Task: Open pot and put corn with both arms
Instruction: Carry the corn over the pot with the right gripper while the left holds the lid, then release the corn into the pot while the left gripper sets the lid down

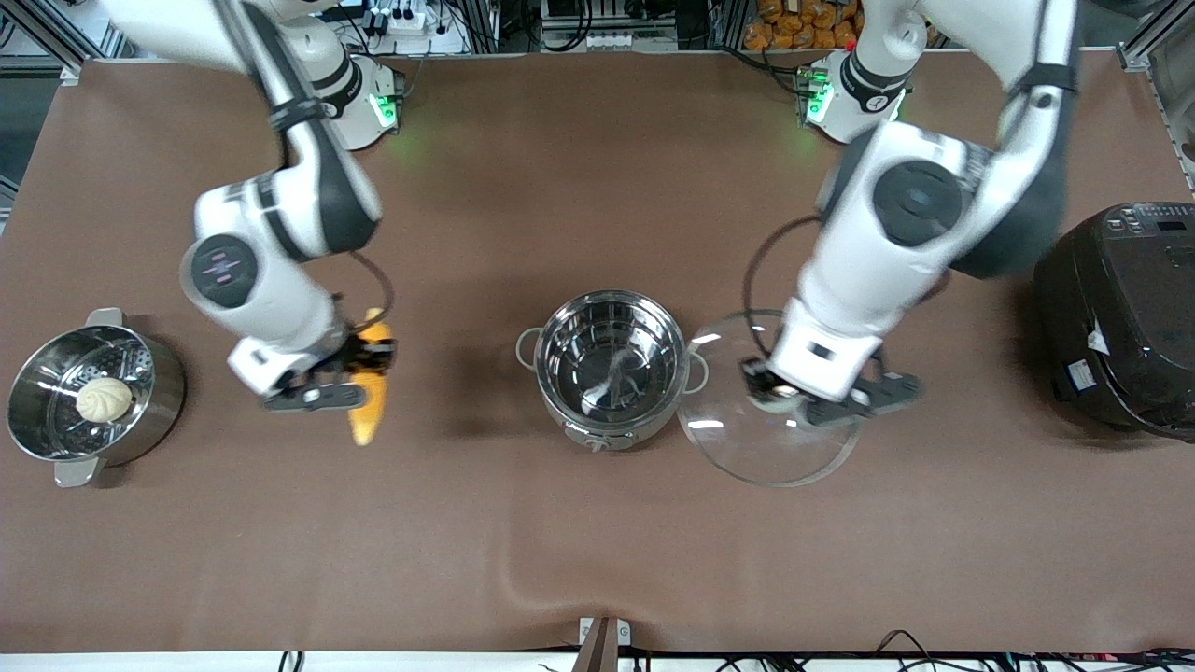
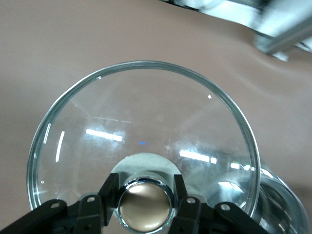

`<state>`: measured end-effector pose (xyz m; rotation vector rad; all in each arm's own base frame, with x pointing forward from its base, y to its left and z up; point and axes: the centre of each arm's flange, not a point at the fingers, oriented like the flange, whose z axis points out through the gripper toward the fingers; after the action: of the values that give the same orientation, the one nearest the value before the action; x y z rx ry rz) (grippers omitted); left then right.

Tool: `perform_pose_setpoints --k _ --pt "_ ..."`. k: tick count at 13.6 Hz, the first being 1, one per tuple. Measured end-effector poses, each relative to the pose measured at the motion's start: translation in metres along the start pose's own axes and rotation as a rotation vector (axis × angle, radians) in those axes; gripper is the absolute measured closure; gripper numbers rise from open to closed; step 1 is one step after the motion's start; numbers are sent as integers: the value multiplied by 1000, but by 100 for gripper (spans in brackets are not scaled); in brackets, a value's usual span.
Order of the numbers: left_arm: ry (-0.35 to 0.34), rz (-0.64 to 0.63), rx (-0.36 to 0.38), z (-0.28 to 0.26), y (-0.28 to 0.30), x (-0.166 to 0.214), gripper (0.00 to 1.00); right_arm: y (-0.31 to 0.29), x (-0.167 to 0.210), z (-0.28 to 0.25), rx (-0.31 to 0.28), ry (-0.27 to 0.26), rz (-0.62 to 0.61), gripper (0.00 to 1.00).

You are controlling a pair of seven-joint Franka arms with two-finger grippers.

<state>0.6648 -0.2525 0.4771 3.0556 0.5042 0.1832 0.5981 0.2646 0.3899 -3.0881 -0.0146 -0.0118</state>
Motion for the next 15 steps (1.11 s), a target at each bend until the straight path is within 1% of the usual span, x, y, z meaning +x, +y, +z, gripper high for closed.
perform_pose_setpoints --k 1,2,3,5,7,8,10,11,13,14,15 --pt "-9 -27 28 14 -22 15 50 -53 -12 -6 36 10 7 67" --pt "-17 -41 63 29 -39 23 50 -102 -27 -6 54 17 14 67" --pt "-28 -45 91 46 -50 25 50 -145 -41 -2 65 23 31 67" --pt "-50 -37 112 86 -55 16 50 -205 -59 17 84 35 77 67" --pt "-53 -27 109 132 -61 3 50 -237 -60 44 107 57 129 67" --pt "-40 -25 96 156 -66 -3 50 -241 -54 58 113 66 144 67" --pt "-23 -31 79 196 -81 -13 50 -235 -41 76 106 75 163 67" --pt "-22 -36 79 212 -89 -15 50 -233 -38 80 102 75 168 61" --pt "-23 -52 80 232 -101 -13 50 -237 -42 86 99 71 163 39" --pt "-20 -54 79 233 -105 -10 43 -240 -45 87 100 70 159 27" --pt "-14 -47 76 230 -105 -7 32 -242 -45 85 103 72 160 16"
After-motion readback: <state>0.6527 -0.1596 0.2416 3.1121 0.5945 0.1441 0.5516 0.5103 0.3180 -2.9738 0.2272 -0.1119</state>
